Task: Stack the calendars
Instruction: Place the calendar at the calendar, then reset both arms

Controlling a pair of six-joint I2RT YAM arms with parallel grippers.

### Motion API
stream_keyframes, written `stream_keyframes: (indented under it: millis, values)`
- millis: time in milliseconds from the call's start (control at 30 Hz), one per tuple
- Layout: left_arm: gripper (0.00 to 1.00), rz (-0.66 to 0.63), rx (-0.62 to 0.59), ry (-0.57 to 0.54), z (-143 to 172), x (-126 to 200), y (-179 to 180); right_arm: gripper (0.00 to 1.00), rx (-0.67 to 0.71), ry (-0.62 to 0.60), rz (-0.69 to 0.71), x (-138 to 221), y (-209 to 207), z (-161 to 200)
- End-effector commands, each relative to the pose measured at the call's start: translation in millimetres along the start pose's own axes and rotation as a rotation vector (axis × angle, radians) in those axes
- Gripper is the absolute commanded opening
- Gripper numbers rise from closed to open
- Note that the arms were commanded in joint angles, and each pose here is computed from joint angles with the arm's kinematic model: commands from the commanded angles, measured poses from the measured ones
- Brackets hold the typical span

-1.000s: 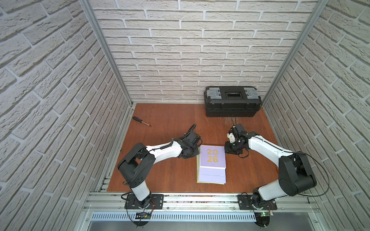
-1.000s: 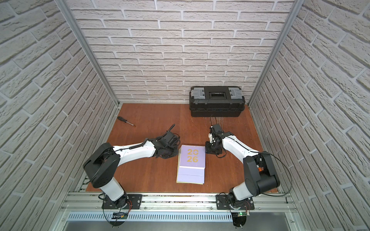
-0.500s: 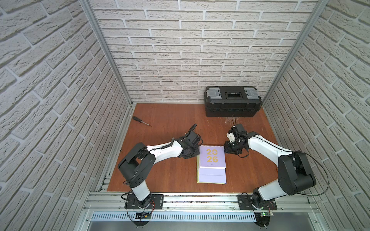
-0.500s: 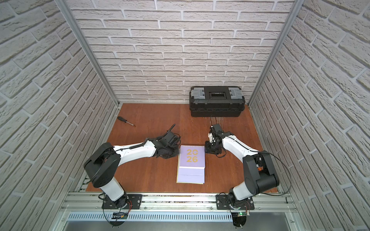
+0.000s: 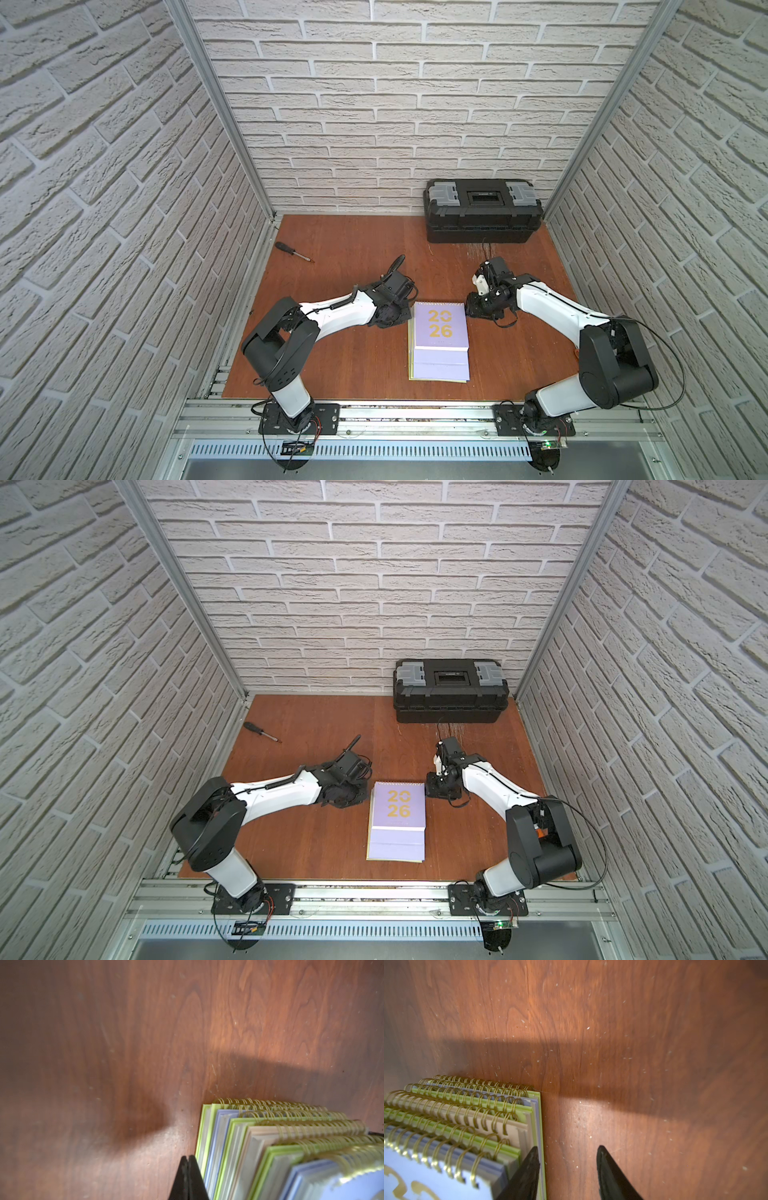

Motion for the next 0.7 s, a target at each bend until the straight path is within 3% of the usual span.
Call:
stream_keyframes:
  millis: [0,67,167,233,300,467,567,667]
  values:
    - [0.0,-0.004,-0.003,-0.09,-16,28,10,0.51,0.007,-0.07,0.037,18,-2,-1]
    - [0.15,0.006,0.008,-0.132,-25,43,19,0.59,0.014,-0.104,0.048,26,-2,-4]
    - [0.48,0.013,0.014,-0.188,-38,68,33,0.85,0.017,-0.16,0.049,38,-4,-8]
    - [0.63,0.002,0.016,-0.23,-47,85,44,0.99,0.012,-0.199,0.054,46,-6,-11]
    - [0.98,-0.012,0.026,-0.274,-55,102,58,1.0,0.006,-0.247,0.08,53,-10,-14]
    - [0.98,-0.07,0.11,-0.463,-80,146,113,1.0,-0.066,-0.456,0.305,76,-37,-15]
    - [0.98,-0.097,0.133,-0.694,-88,170,143,1.0,-0.094,-0.619,0.447,79,-54,-9]
    - [0.98,-0.117,0.071,-0.951,-88,183,160,0.99,-0.105,-0.766,0.566,76,-68,-2]
Point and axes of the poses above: each gripper's point midway between its finger pads, its own x axis back along the fingers, its own y axis along the line the jaws close on, z = x × y, the point moved 8 cm from there along x, back along the fingers, and after that the axes turned 6 degrees about x, right-handed, at the moved point
